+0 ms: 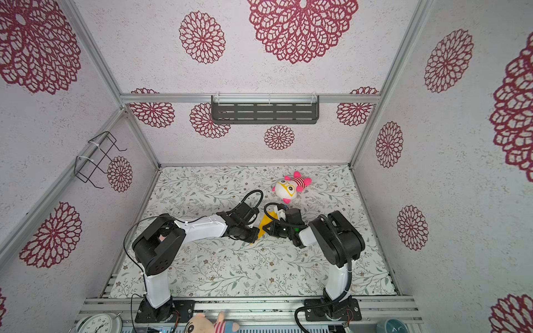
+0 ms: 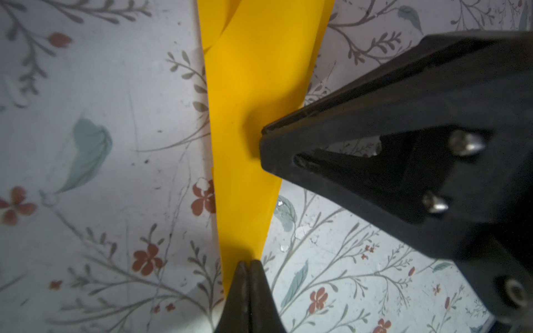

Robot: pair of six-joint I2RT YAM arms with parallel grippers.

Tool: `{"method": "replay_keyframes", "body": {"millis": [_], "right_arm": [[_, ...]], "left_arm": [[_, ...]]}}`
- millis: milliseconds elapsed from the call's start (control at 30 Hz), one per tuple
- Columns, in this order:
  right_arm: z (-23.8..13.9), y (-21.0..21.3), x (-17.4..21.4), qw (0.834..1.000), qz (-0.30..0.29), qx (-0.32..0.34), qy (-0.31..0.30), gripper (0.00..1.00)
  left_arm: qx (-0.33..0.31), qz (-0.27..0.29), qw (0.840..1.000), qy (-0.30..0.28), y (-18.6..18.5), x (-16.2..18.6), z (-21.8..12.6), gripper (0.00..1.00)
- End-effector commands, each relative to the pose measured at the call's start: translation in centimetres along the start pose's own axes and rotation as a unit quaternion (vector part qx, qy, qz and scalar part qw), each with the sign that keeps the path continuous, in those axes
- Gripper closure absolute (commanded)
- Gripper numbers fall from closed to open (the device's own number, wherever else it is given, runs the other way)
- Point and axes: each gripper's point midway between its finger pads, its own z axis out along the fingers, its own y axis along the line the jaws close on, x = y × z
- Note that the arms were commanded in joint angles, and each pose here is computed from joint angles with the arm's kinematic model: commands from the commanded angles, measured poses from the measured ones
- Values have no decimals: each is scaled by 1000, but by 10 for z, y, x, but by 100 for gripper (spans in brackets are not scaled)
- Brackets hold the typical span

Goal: Fold a paper plane with a square sheet of paper (pick it up from the middle)

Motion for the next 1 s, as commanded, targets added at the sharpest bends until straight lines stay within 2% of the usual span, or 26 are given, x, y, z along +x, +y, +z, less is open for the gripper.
{"method": "replay_keyframes", "body": {"millis": [0, 233, 500, 633, 800, 967], "right_arm": [[3, -34, 28, 996, 44, 61, 38, 87], [4, -36, 28, 996, 47, 62, 38, 87], [4, -37, 29, 996, 49, 65, 40, 87], [4, -38, 29, 996, 50, 65, 40, 87], [4, -39, 30, 995, 54, 68, 40, 87], [6, -39, 31, 995, 62, 64, 39, 88]], "left_arm": [[-27, -1, 999, 39, 10, 29, -4, 96], [-40, 1, 998, 56, 13, 43, -8, 97], [-31, 9, 998, 48, 1, 42, -16, 97], [-29, 17, 999, 29, -5, 32, -23, 97], [-32, 31, 999, -26, -12, 7, -39, 96], [-24, 49, 998, -38, -19, -5, -30, 95]]}}
